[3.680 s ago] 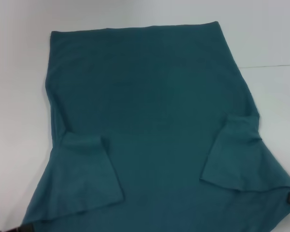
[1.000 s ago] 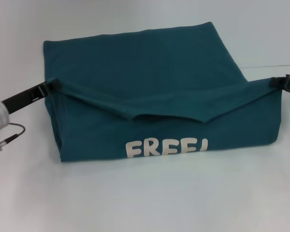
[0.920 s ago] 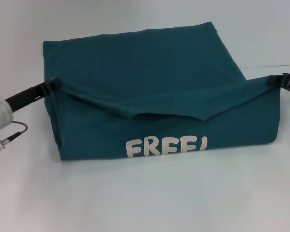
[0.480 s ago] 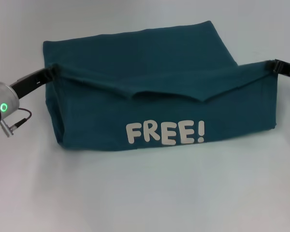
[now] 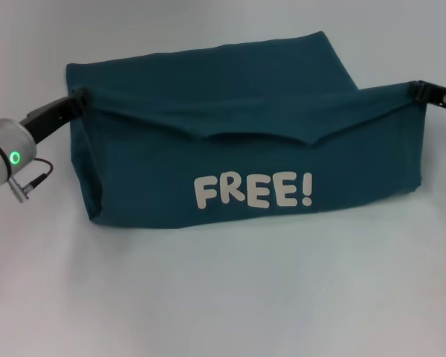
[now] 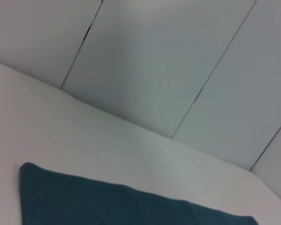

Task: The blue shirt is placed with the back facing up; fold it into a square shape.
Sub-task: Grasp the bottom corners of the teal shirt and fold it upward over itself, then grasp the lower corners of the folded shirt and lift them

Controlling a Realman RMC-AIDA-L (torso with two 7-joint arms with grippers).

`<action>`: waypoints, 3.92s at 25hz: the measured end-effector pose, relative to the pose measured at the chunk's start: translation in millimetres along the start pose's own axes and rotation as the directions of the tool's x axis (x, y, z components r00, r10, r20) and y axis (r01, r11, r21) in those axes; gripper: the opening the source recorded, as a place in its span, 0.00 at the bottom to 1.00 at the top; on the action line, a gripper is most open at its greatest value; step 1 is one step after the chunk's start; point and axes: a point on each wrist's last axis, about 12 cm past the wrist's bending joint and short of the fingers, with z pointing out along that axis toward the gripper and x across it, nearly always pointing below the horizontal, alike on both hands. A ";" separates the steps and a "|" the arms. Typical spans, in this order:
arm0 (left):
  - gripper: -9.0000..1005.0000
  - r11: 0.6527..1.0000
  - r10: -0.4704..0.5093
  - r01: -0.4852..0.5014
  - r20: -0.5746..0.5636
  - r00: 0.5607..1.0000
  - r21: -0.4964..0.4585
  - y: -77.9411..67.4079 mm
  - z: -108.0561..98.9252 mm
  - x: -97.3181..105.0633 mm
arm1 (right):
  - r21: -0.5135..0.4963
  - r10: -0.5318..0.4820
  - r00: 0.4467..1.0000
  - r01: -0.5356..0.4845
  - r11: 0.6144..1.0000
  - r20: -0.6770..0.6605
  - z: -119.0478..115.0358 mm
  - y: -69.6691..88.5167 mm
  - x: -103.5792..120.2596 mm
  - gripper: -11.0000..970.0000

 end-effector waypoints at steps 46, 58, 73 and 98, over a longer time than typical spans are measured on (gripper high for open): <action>0.10 0.998 0.010 -0.011 -0.019 1.000 -0.060 0.6 -3.7 31.3 | 0.053 -0.172 0.985 0.172 0.984 -0.004 20.1 29.2 19.1 0.05; 0.41 0.994 -0.015 0.016 0.005 1.000 -0.112 11.0 -8.1 28.5 | 0.014 -0.184 0.983 0.184 0.983 0.013 13.4 22.9 18.5 0.58; 0.83 0.988 -0.016 0.030 -0.097 0.995 0.148 25.7 -61.7 36.4 | -0.205 -0.040 0.994 0.019 0.979 -0.102 -35.8 -12.8 29.6 0.74; 0.83 0.944 0.274 -0.213 -0.238 0.932 0.252 25.5 -82.7 68.3 | -0.235 0.072 0.972 -0.125 0.964 -0.224 -69.1 -35.8 6.2 0.73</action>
